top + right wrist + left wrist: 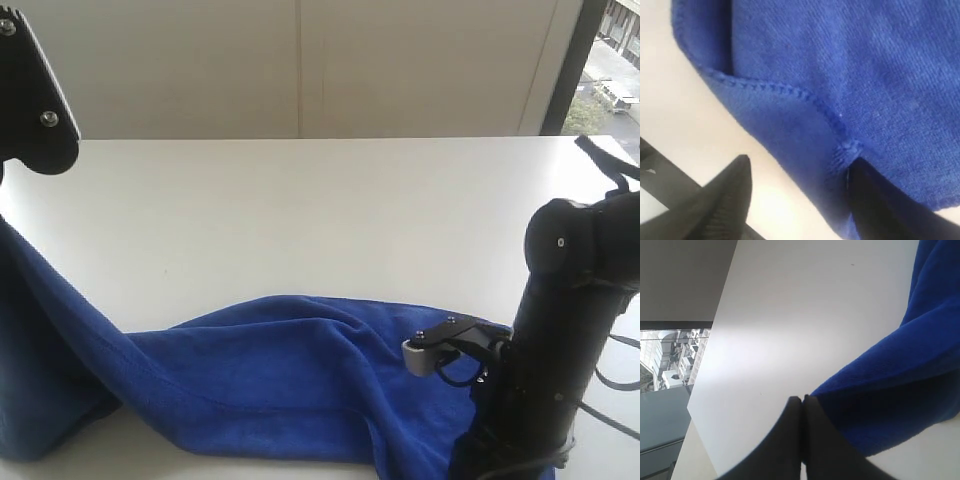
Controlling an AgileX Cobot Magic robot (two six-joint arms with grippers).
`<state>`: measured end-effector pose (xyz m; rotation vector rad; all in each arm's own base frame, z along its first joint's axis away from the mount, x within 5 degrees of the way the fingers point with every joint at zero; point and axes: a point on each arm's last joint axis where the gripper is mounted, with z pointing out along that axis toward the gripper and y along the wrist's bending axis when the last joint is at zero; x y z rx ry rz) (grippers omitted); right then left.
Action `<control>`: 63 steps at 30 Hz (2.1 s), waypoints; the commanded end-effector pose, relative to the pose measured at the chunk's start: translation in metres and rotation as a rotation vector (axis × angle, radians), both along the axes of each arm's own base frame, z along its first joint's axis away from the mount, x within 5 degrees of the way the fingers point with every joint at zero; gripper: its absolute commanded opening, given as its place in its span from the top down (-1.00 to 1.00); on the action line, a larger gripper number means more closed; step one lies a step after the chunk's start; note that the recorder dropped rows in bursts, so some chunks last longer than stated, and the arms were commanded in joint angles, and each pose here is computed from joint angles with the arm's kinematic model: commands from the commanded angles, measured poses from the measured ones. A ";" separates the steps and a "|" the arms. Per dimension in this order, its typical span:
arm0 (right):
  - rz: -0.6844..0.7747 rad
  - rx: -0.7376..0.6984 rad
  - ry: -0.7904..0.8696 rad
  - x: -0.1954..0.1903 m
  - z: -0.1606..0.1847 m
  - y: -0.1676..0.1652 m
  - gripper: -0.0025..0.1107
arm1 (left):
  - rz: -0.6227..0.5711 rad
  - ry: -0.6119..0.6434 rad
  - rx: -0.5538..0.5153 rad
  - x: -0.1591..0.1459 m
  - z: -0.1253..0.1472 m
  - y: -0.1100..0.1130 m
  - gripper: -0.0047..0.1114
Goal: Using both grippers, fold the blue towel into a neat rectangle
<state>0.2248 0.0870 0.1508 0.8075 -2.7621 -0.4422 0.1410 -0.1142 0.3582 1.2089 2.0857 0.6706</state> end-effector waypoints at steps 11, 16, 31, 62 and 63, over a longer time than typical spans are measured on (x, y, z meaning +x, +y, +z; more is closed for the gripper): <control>-0.004 0.064 0.089 -0.003 0.009 0.006 0.10 | 0.009 0.002 0.007 -0.003 0.001 0.004 0.92; 0.006 0.070 0.051 0.000 0.008 0.006 0.20 | 0.009 0.006 0.004 -0.003 0.000 0.004 0.92; 0.027 0.027 -0.033 0.011 -0.006 0.003 -0.02 | 0.008 0.020 -0.004 -0.004 -0.001 0.003 0.92; 0.129 0.093 0.028 0.006 0.019 0.006 0.96 | 0.030 -0.008 0.035 -0.002 0.002 0.007 0.92; 0.119 0.075 0.012 0.006 0.024 0.005 0.96 | 0.053 -0.015 0.055 -0.002 0.004 0.010 0.92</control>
